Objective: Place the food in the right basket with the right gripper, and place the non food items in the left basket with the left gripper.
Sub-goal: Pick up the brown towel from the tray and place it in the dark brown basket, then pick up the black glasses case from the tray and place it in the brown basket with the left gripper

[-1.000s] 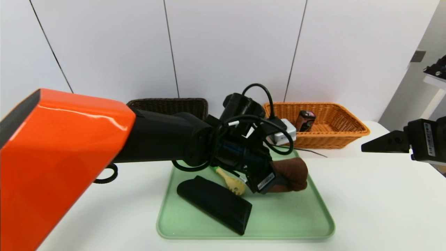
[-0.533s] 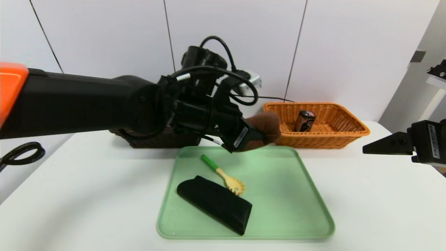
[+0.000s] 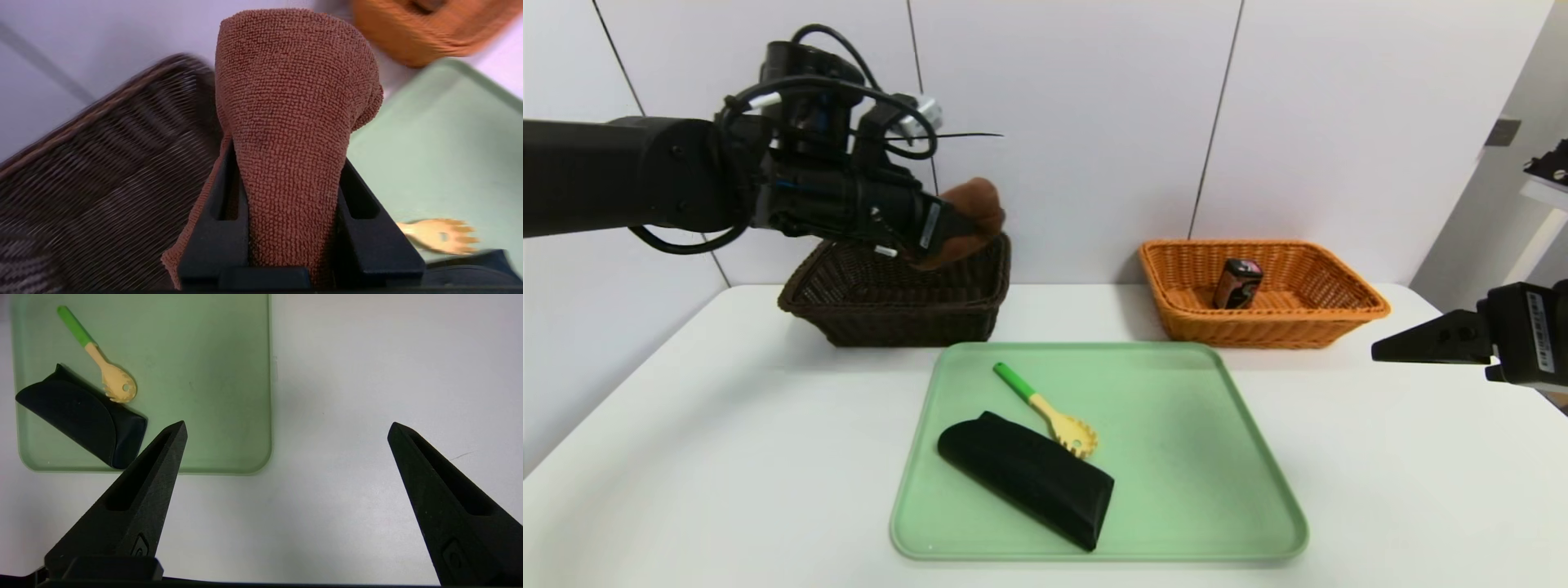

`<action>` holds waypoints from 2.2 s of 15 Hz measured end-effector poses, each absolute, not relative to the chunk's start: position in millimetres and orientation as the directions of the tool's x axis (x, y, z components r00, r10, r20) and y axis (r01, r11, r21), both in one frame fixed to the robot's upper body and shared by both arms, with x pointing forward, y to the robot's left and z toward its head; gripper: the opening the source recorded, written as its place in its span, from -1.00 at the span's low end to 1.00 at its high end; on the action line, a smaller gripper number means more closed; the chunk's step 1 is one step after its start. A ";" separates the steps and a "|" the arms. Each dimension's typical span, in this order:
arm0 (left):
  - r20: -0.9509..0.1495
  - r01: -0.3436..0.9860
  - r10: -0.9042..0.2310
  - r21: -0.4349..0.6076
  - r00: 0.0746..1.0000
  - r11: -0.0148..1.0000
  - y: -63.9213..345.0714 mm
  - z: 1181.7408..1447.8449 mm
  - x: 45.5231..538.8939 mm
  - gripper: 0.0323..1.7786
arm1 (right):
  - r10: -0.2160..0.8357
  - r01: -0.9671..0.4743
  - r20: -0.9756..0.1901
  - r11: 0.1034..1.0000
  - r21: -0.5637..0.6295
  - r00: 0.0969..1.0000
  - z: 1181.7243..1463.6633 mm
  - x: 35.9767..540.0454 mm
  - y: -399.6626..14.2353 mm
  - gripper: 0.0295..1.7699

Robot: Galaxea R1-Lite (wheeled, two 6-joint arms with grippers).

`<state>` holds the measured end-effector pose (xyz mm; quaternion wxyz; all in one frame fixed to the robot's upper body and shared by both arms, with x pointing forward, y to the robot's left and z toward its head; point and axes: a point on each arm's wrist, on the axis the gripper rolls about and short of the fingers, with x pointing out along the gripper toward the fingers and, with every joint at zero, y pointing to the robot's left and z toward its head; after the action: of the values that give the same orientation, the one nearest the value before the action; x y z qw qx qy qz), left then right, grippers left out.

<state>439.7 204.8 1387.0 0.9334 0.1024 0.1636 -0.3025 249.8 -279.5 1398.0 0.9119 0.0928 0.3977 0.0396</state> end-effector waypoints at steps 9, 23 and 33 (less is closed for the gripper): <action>-0.448 0.413 -0.344 0.063 0.825 0.909 282.1 1356.5 479.6 -0.43 | 0.157 -0.011 -0.725 0.979 0.202 0.670 1396.2 250.8 -278.2 0.92; -0.490 0.317 -0.280 -0.008 0.825 0.948 309.8 1322.4 520.5 0.13 | 0.156 -0.008 -0.734 0.980 0.201 0.661 1393.0 250.7 -278.0 0.92; -0.394 0.289 -0.268 -0.005 0.879 0.957 318.0 1375.8 479.9 0.70 | 0.159 -0.008 -0.726 0.978 0.208 0.668 1394.8 247.5 -279.3 0.92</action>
<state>479.9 318.0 1375.8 0.9690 0.0271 0.1993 -0.1438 247.5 -279.3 1394.8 0.9085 0.0939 0.4046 0.0460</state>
